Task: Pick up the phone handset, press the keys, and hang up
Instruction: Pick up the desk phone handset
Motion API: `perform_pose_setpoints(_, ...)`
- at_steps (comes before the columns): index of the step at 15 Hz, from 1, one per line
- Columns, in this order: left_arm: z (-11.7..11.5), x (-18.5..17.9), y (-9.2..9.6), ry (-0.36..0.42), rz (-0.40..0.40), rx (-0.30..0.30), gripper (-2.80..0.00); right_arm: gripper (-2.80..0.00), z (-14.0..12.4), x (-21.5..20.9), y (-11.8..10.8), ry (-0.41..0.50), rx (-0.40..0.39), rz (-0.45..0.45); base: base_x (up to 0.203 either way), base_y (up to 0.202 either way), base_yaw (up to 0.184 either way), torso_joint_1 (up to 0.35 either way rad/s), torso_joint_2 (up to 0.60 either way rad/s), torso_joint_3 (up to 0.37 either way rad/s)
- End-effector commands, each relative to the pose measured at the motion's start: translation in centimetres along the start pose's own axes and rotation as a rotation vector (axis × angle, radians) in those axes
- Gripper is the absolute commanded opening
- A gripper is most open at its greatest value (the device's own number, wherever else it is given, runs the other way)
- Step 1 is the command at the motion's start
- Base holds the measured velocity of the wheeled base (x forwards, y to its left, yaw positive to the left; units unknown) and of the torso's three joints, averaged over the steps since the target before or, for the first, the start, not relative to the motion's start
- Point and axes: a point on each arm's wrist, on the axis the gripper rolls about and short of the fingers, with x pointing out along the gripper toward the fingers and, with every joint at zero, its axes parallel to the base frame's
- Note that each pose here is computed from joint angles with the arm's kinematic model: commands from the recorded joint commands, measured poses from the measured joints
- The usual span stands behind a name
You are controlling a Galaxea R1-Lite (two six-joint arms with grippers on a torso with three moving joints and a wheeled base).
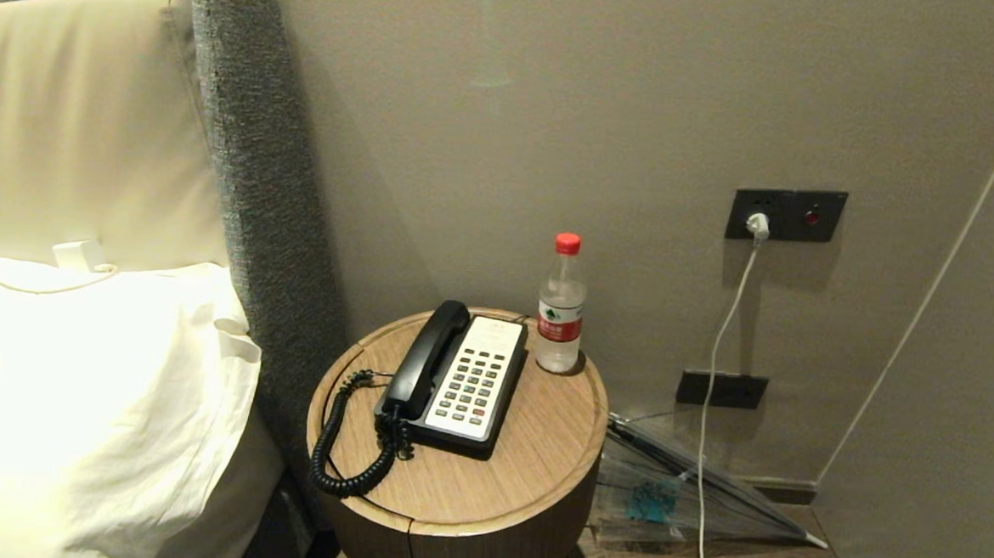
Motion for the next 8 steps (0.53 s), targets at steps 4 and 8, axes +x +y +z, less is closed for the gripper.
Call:
perform_pose_setpoints(4,0.00,-0.01,0.00,-0.001,0.000,0.000,-2.80,-2.80,0.04,0.00,0.00,0.000,0.000,0.000,0.000,0.000,0.000,0.000,0.00,0.000)
perform_pose_setpoints(8,0.03,-0.01,0.00,-0.001,-0.001,0.000,-2.80,-2.80,0.00,0.01,0.00,0.002,0.000,0.000,0.000,0.000,0.000,0.000,0.00,0.000)
